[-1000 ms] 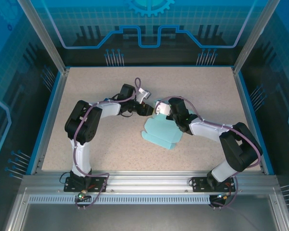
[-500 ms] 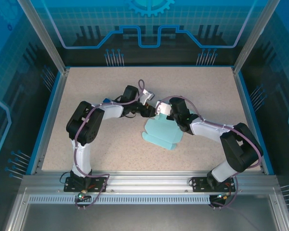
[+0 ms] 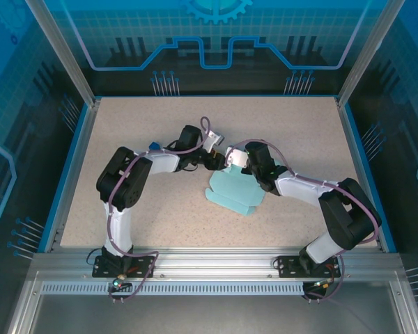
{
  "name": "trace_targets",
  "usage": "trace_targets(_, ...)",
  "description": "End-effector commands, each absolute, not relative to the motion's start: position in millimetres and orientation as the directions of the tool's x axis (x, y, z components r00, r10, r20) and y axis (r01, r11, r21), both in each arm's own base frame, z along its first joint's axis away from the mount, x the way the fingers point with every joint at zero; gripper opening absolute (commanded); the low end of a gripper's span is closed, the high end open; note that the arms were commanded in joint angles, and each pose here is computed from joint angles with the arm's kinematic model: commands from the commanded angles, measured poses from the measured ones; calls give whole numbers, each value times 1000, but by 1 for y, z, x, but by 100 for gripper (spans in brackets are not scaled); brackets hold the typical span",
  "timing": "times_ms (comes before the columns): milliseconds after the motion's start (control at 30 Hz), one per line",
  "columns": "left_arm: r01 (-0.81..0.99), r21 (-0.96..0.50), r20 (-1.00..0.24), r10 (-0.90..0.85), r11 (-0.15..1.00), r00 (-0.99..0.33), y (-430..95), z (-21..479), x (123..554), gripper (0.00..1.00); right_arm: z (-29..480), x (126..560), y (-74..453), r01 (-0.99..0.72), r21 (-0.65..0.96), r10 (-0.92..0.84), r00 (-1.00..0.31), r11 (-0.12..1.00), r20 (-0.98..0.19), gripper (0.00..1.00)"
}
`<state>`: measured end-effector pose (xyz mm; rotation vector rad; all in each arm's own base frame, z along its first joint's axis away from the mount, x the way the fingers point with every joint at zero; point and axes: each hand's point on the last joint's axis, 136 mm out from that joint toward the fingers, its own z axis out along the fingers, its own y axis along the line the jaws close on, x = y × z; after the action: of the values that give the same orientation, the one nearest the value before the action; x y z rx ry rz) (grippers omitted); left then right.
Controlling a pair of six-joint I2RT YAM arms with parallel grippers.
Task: Fold the paper box
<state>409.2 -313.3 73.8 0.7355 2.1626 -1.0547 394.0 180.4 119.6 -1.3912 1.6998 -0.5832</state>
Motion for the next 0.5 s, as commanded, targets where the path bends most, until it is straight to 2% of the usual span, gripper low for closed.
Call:
trace_targets(0,706,-443,-741,218,553,-636,-308,76,408,54,117,383,186,-570,-789,-957,14,229,-289,0)
trace_targets(467,725,-410,-780,199,553,-593,-304,76,400,52,121,367,201,-513,-843,-976,47,161,-215,0)
